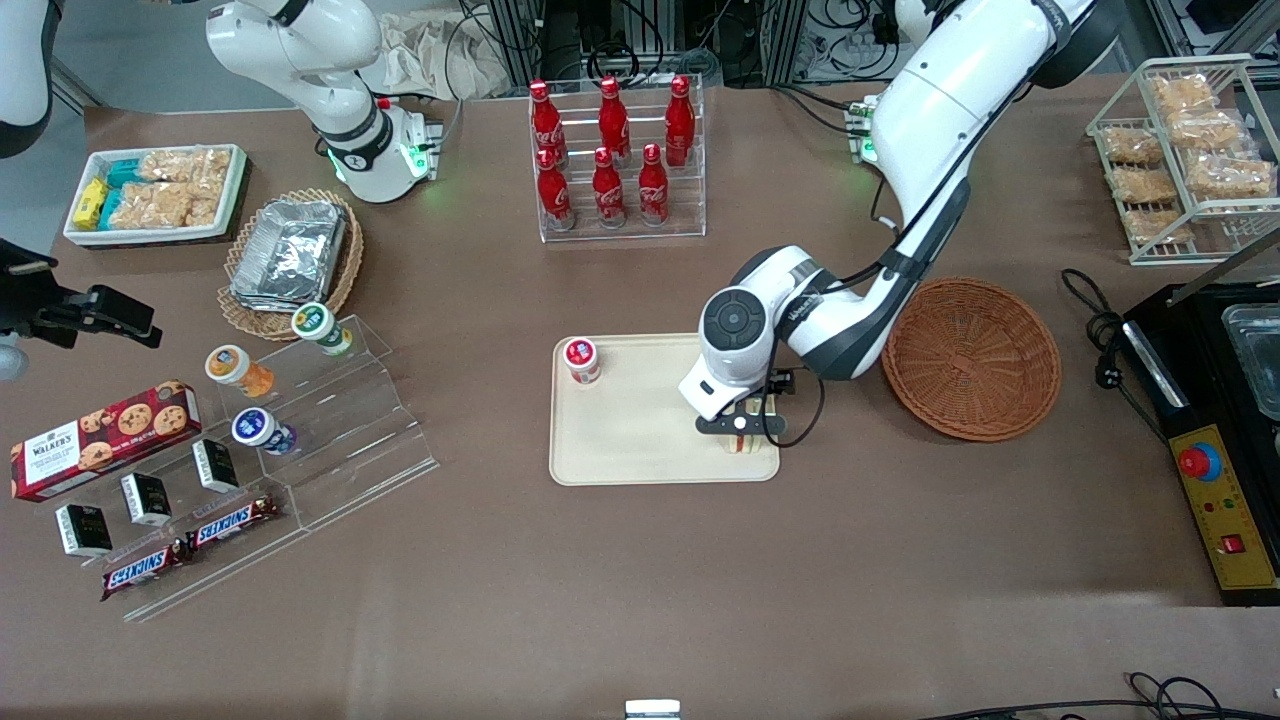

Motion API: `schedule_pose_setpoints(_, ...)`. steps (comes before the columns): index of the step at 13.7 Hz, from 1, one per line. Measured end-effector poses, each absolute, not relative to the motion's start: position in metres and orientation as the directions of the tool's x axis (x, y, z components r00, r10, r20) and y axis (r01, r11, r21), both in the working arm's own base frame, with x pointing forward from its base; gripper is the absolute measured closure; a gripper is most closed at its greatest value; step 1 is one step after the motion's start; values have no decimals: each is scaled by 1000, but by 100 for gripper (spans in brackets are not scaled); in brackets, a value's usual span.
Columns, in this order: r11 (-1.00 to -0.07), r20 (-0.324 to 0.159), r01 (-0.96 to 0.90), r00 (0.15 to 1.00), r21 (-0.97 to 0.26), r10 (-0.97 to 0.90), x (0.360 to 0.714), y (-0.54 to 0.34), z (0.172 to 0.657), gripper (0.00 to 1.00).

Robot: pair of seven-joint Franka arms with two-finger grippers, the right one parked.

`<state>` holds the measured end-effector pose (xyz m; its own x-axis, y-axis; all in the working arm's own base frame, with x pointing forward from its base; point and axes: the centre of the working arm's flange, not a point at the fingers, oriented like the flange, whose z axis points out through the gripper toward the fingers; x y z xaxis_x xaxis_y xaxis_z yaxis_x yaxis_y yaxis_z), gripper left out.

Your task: Place sandwich from basket to tray

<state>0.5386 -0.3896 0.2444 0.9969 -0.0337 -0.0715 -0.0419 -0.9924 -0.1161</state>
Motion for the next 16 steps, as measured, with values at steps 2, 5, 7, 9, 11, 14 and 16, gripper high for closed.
schedule_pose_setpoints(2, -998, -62, 17, 998, -66, 21, 551, -387, 276, 0)
schedule_pose_setpoints(5, -992, -75, 115, 990, -56, 119, 571, -362, 358, 0)
schedule_pose_setpoints(7, -977, -84, 206, 974, -56, 211, 575, -335, 418, 0)
schedule_pose_setpoints(9, -955, -65, 289, 954, -64, 293, 573, -297, 476, 0)
schedule_pose_setpoints(11, -932, -31, 350, 935, -94, 354, 565, -255, 527, 0)
schedule_pose_setpoints(14, -937, 8, 332, 943, -113, 333, 543, -207, 580, 0)
schedule_pose_setpoints(16, -959, 11, 262, 965, -107, 262, 528, -180, 597, 0)
